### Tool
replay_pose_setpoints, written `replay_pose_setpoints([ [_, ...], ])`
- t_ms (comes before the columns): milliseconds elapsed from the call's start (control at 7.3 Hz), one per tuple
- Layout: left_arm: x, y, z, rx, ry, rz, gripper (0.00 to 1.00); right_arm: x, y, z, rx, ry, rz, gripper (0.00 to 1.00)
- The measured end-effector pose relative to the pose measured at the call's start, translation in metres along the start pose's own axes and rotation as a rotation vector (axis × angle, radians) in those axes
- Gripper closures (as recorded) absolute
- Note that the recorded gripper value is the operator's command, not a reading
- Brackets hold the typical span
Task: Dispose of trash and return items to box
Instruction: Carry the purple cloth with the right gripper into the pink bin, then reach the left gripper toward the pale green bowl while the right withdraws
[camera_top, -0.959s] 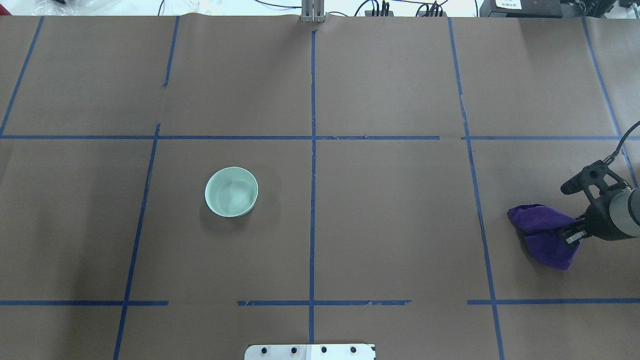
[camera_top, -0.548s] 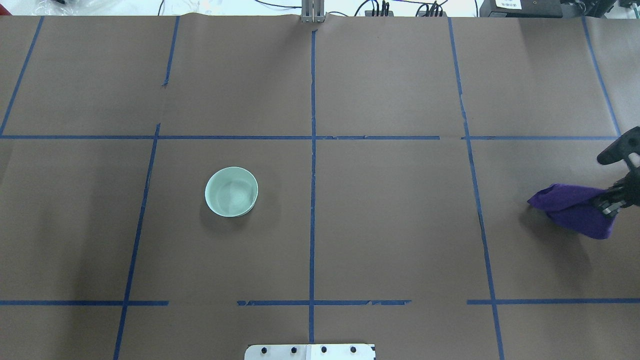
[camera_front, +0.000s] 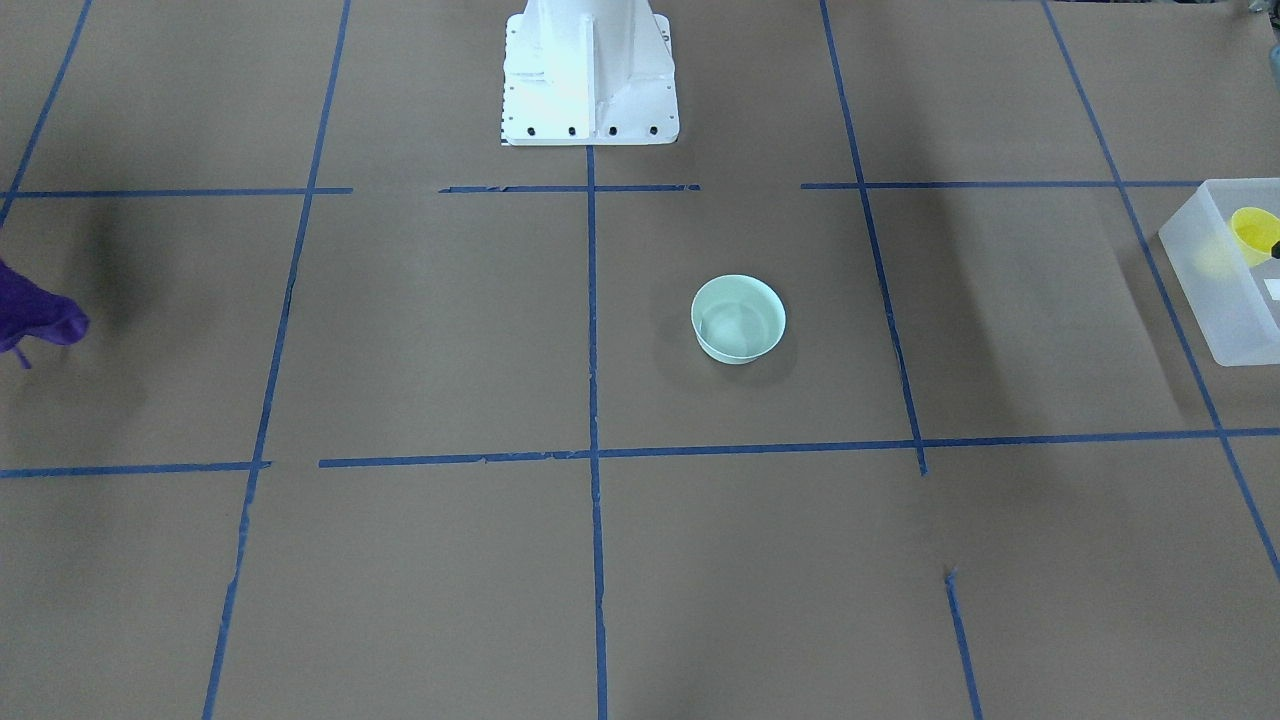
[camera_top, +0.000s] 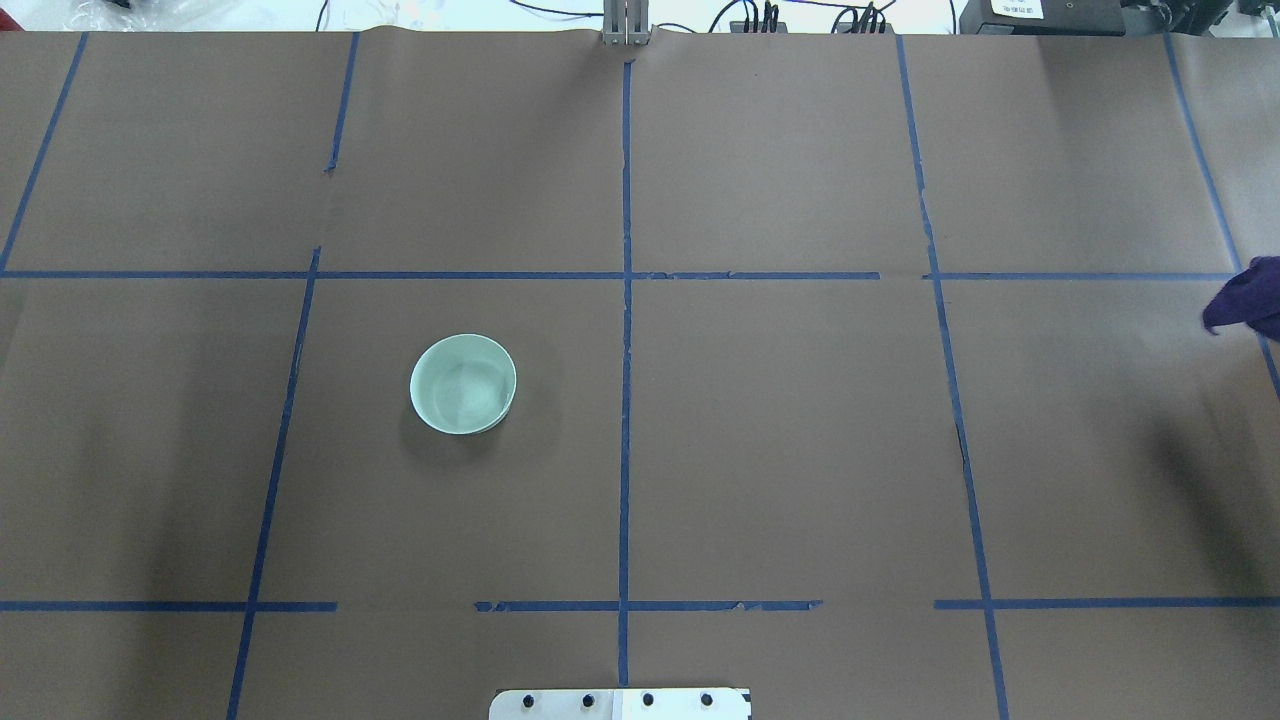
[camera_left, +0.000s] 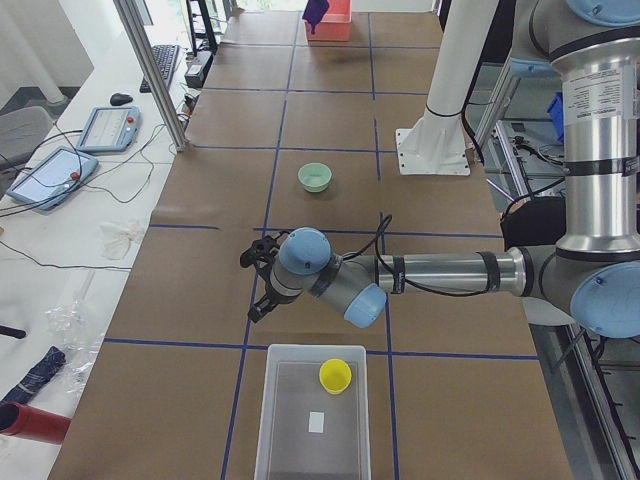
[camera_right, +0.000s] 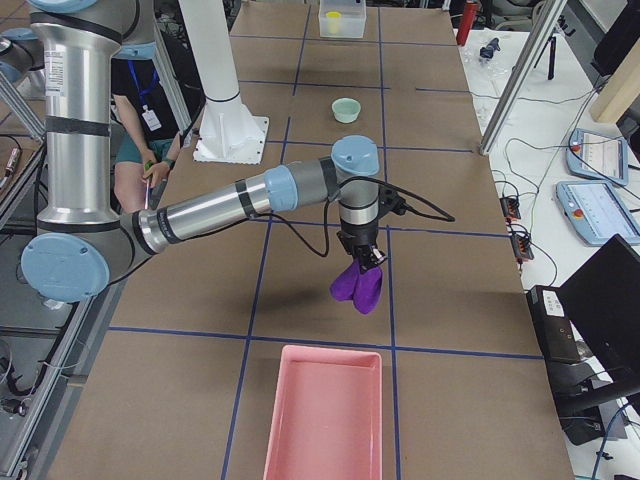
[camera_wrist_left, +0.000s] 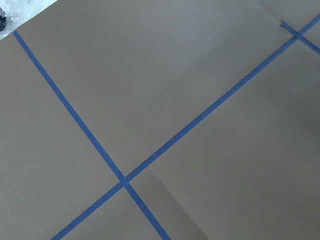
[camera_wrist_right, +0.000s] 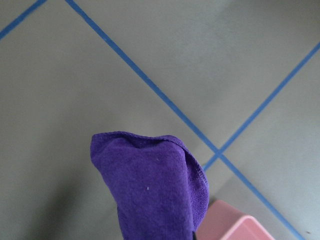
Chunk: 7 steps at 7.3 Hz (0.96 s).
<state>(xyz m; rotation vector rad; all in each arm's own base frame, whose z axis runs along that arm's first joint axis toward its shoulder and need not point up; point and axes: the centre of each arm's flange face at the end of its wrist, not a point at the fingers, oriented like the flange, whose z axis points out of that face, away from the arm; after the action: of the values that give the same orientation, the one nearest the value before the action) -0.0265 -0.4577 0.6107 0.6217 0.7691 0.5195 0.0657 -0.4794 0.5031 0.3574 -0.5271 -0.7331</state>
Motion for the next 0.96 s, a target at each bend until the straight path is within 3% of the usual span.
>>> replay_pose_setpoints([
  [137,0.001,-0.005,-0.001,0.005,-0.001,-0.013,0.0,0.049,0.028,-0.005,-0.031,-0.015,-0.041,0.85],
  [274,0.003,-0.012,-0.004,0.016,-0.003,-0.035,0.0,0.086,0.067,0.014,-0.052,-0.041,-0.054,0.01],
  [548,0.008,-0.031,-0.011,0.035,-0.006,-0.085,0.0,0.105,0.159,0.085,-0.05,-0.09,0.025,0.0],
  [685,0.01,-0.05,-0.015,0.049,-0.007,-0.126,0.0,0.097,0.182,0.105,-0.007,-0.127,0.151,0.0],
  [959,0.042,-0.102,-0.011,0.07,0.018,-0.25,0.0,0.084,0.18,0.109,0.083,-0.184,0.435,0.0],
])
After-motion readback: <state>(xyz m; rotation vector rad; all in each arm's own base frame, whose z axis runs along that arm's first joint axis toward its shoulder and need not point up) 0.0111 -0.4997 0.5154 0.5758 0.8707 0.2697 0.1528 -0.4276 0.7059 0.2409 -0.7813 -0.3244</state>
